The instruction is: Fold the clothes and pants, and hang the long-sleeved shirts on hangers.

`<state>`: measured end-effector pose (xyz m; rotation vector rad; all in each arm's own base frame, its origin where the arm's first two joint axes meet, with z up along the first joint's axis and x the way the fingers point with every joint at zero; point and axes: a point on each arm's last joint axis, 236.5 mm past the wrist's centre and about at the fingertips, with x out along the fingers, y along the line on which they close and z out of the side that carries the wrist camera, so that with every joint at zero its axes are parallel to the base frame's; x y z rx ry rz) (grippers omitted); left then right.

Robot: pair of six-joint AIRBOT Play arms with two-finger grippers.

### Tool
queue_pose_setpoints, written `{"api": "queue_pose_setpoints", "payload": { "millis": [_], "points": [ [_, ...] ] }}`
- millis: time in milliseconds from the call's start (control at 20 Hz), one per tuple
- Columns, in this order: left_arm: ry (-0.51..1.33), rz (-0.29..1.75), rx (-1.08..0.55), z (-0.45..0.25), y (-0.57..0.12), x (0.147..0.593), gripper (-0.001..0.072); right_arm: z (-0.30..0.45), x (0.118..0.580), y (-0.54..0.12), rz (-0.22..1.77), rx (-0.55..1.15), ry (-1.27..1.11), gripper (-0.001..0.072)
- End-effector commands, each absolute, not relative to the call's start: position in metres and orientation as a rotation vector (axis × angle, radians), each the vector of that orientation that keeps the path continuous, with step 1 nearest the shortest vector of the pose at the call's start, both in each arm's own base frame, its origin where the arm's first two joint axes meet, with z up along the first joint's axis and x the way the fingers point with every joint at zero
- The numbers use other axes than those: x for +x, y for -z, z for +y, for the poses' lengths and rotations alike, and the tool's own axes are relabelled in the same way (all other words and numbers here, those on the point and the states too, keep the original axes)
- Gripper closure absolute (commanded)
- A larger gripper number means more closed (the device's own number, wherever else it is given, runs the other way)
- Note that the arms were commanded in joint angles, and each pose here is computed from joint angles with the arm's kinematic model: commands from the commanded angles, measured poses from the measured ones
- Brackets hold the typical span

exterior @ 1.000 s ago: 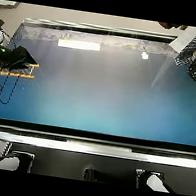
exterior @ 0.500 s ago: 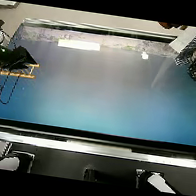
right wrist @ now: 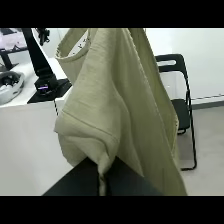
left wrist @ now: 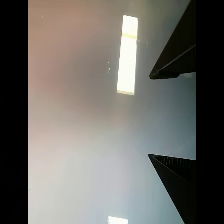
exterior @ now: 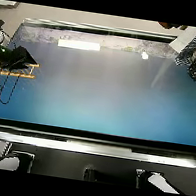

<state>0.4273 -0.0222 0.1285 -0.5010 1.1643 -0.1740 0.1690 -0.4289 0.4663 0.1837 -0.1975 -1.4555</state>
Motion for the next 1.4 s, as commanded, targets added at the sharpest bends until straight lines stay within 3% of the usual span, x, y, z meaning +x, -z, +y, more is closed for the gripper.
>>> {"api": "queue_pose_setpoints", "payload": {
  "millis": [0, 100, 150, 250, 300, 550, 650, 850, 950, 1100, 1350],
  "points": [
    [0.173, 1.164, -0.501, -0.022, -0.129, 0.428, 0.0172, -0.429, 0.168, -0.453, -0.161, 0.231, 1.466, 0.0687],
    [0.173, 1.164, -0.501, -0.022, -0.129, 0.428, 0.0172, -0.424, 0.169, -0.455, -0.154, 0.234, 1.448, 0.0682],
    [0.173, 1.164, -0.501, -0.022, -0.129, 0.428, 0.0172, -0.420, 0.167, -0.458, -0.160, 0.239, 1.441, 0.0605],
    [0.173, 1.164, -0.501, -0.022, -0.129, 0.428, 0.0172, -0.409, 0.158, -0.467, -0.180, 0.250, 1.442, 0.0331],
    [0.173, 1.164, -0.501, -0.022, -0.129, 0.428, 0.0172, -0.402, 0.152, -0.471, -0.189, 0.254, 1.447, 0.0287],
    [0.173, 1.164, -0.501, -0.022, -0.129, 0.428, 0.0172, -0.360, 0.111, -0.494, -0.213, 0.252, 1.482, 0.0270],
    [0.173, 1.164, -0.501, -0.022, -0.129, 0.428, 0.0172, -0.341, 0.096, -0.513, -0.263, 0.221, 1.477, 0.0158],
    [0.173, 1.164, -0.501, -0.022, -0.129, 0.428, 0.0172, -0.299, 0.095, -0.557, -0.392, 0.158, 1.334, 0.0160],
    [0.173, 1.164, -0.501, -0.022, -0.129, 0.428, 0.0172, -0.275, 0.122, -0.577, -0.457, 0.168, 1.151, 0.0160],
    [0.173, 1.164, -0.501, -0.022, -0.129, 0.428, 0.0172, -0.227, 0.201, -0.589, -0.443, 0.206, 0.742, 0.0160],
    [0.173, 1.162, -0.501, -0.022, -0.129, 0.428, 0.0172, -0.124, 0.339, -0.526, -0.122, 0.264, 0.182, 0.0171]
  ]
}}
